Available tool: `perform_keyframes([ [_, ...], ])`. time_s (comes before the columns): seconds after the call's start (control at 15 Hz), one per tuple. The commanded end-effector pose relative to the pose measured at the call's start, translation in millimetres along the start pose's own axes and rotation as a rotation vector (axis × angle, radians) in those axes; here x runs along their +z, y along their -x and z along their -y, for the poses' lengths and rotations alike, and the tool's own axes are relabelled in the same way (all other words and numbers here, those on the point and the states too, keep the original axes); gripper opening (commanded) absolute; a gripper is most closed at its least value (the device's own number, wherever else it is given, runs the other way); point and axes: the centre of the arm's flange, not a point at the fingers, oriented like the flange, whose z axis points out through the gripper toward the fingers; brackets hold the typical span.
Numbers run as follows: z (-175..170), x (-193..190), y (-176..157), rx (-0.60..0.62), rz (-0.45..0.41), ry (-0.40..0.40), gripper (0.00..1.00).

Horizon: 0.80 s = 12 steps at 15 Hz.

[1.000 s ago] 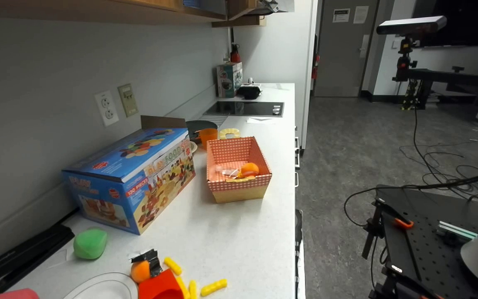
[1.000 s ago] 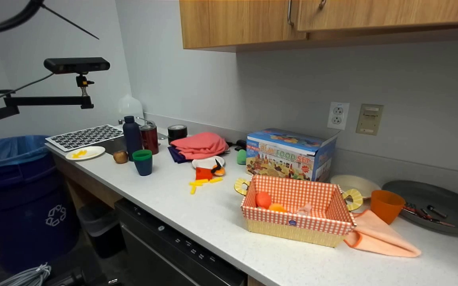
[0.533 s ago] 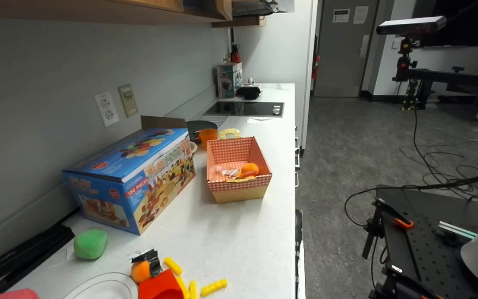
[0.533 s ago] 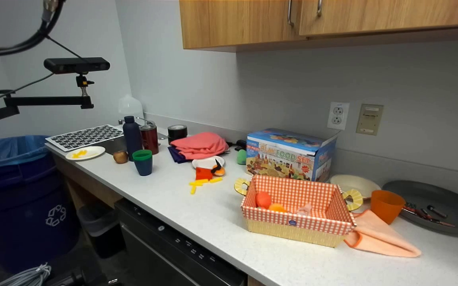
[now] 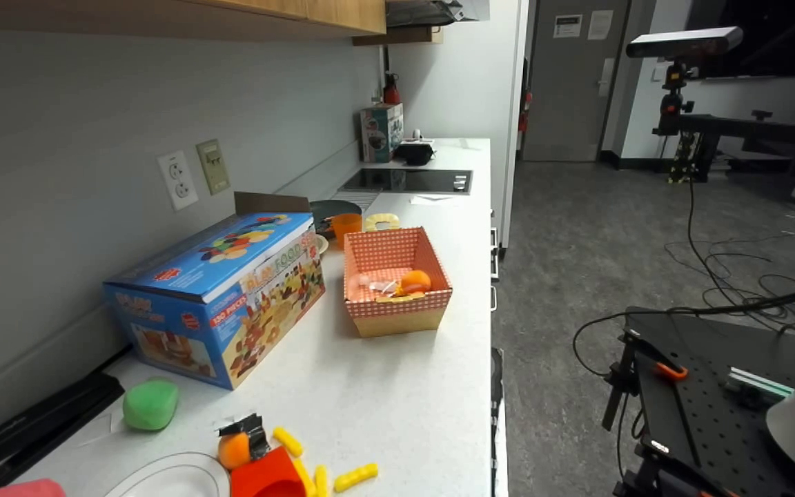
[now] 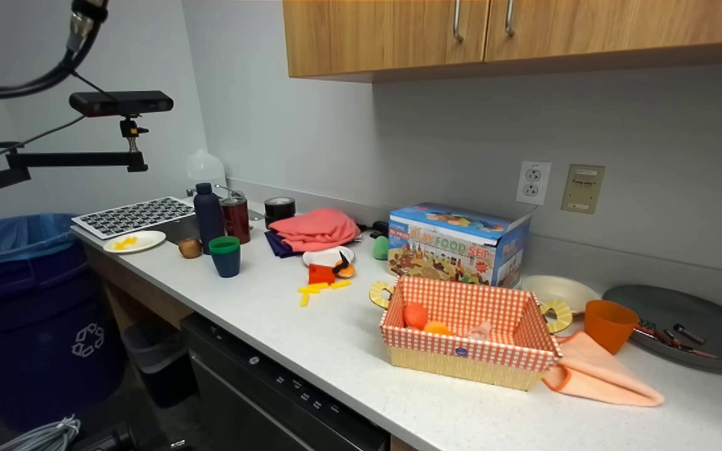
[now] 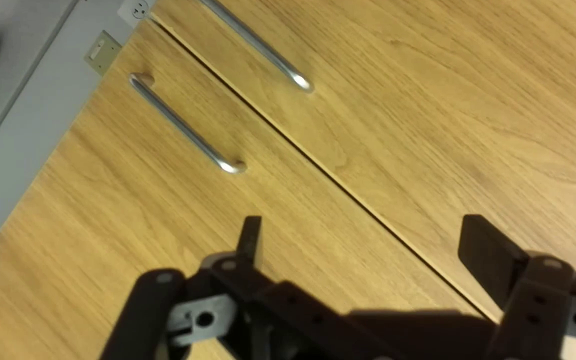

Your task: Open the overhead cabinet door, pick up some plush toys from the basket and put them in the open cabinet, and then close the cabinet

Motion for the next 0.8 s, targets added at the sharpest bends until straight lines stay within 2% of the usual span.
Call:
perform_keyframes([
  [0.0,-16.5,-21.5,-1.2,0.016,0.01,0.039,1.0],
  [0.4,-83.9,-58.2,10.9,0.08,0.153,0.222,1.0],
  [0.6,-115.5,-93.0,16.4,0.095,0.228,0.307,1.0],
  [0.67,-106.7,-57.5,5.1,0.08,0.196,0.267,1.0],
  [0.73,-114.7,-68.1,6.7,0.087,0.212,0.286,1.0],
])
